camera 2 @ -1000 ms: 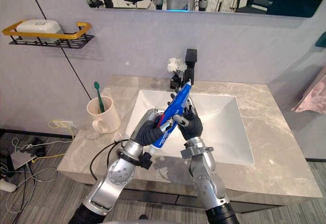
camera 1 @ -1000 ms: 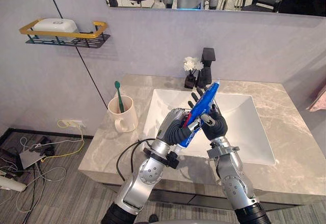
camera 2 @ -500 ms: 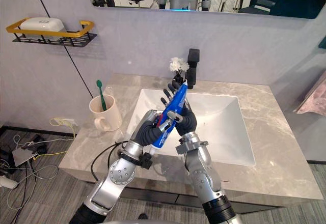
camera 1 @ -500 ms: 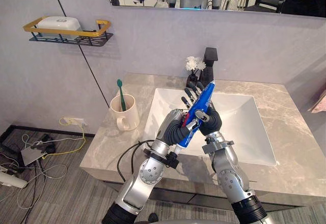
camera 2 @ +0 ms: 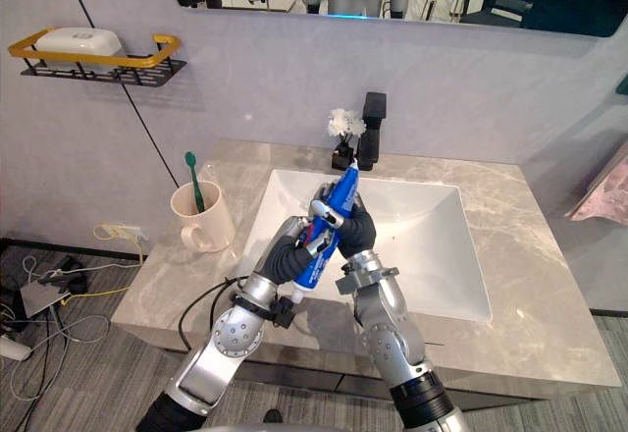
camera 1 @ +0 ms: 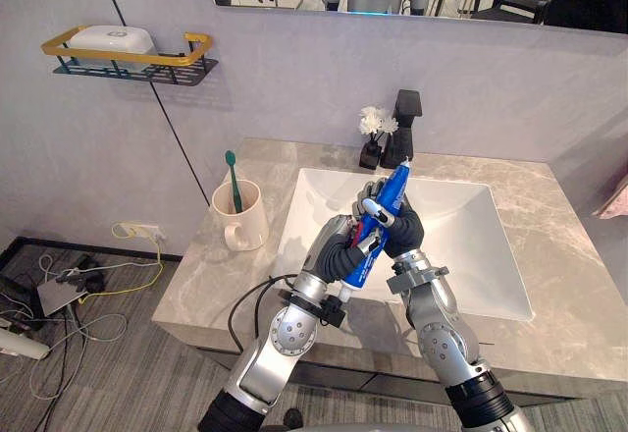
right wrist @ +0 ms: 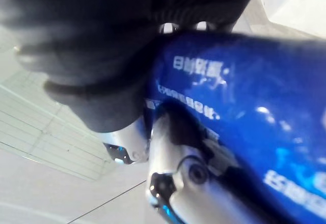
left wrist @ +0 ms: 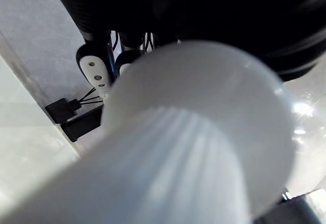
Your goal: Organize washtable
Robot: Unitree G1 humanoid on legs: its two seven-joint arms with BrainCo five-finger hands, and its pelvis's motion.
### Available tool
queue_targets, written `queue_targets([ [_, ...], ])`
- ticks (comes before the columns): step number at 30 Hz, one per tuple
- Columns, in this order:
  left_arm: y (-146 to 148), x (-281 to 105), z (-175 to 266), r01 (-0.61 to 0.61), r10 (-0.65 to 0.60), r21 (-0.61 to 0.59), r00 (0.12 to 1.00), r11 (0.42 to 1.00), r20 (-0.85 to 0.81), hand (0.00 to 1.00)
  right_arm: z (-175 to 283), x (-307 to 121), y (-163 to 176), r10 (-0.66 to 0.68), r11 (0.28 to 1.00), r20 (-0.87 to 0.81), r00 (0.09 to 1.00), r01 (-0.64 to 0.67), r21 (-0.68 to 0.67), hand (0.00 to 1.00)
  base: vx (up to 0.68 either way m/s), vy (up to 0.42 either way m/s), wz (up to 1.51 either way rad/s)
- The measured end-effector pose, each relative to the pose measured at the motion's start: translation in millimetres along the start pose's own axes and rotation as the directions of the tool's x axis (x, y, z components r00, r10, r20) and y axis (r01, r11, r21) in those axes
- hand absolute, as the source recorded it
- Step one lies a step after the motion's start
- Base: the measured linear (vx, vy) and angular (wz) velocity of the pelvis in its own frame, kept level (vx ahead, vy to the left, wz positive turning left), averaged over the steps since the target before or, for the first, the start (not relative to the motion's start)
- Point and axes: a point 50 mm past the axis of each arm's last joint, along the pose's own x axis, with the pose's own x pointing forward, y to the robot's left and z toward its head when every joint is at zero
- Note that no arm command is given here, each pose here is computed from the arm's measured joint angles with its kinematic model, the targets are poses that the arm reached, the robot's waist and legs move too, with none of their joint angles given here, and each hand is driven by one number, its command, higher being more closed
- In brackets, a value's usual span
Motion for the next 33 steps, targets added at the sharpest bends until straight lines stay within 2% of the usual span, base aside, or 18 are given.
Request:
queue_targets([
  [9, 2.4, -4.6, -4.9, -0.019, 0.019, -0.006, 0.999, 1.0, -0.027, 1.0, -0.6, 2.7, 3.0, 0.018, 0.999, -0.016, 1.0, -0.019, -0.05, 1.0, 0.0, 0.0, 0.0],
  [10, 2.8, -4.5, -4.9, -0.021, 0.021, -0.006, 0.999, 1.0, -0.027, 0.0, -0.4, 3.1, 3.2, 0.019, 0.999, -0.015, 1.0, -0.02, -0.05, 1.0, 0.0, 0.0, 0.0],
  [16, 8.0, -10.1, -8.3, -0.046, 0.046, -0.003, 0.998, 0.999, -0.044, 0.0, 13.8, 11.4, 2.7, 0.024, 0.996, 0.041, 0.999, -0.02, -0.087, 1.0, 0.0, 0.0, 0.0],
  [21, 18.9, -15.4, -2.7, -0.091, 0.091, 0.008, 0.995, 0.996, -0.028, 0.0, 35.7, 11.8, 1.4, 0.004, 0.995, 0.153, 0.988, 0.011, -0.098, 1.0, 0.0, 0.0, 0.0],
  [30, 63.7, -17.9, 35.2, -0.256, 0.248, 0.03, 0.955, 0.966, 0.163, 0.0, 48.1, 10.1, -0.7, 0.009, 0.99, 0.194, 0.981, 0.019, -0.143, 1.0, 0.0, 0.0, 0.0],
  [33, 83.7, -25.3, 45.4, -0.34, 0.322, 0.052, 0.922, 0.939, 0.215, 0.0, 54.6, 8.4, -2.7, 0.003, 0.987, 0.22, 0.976, 0.032, -0.154, 1.0, 0.0, 0.0, 0.02],
])
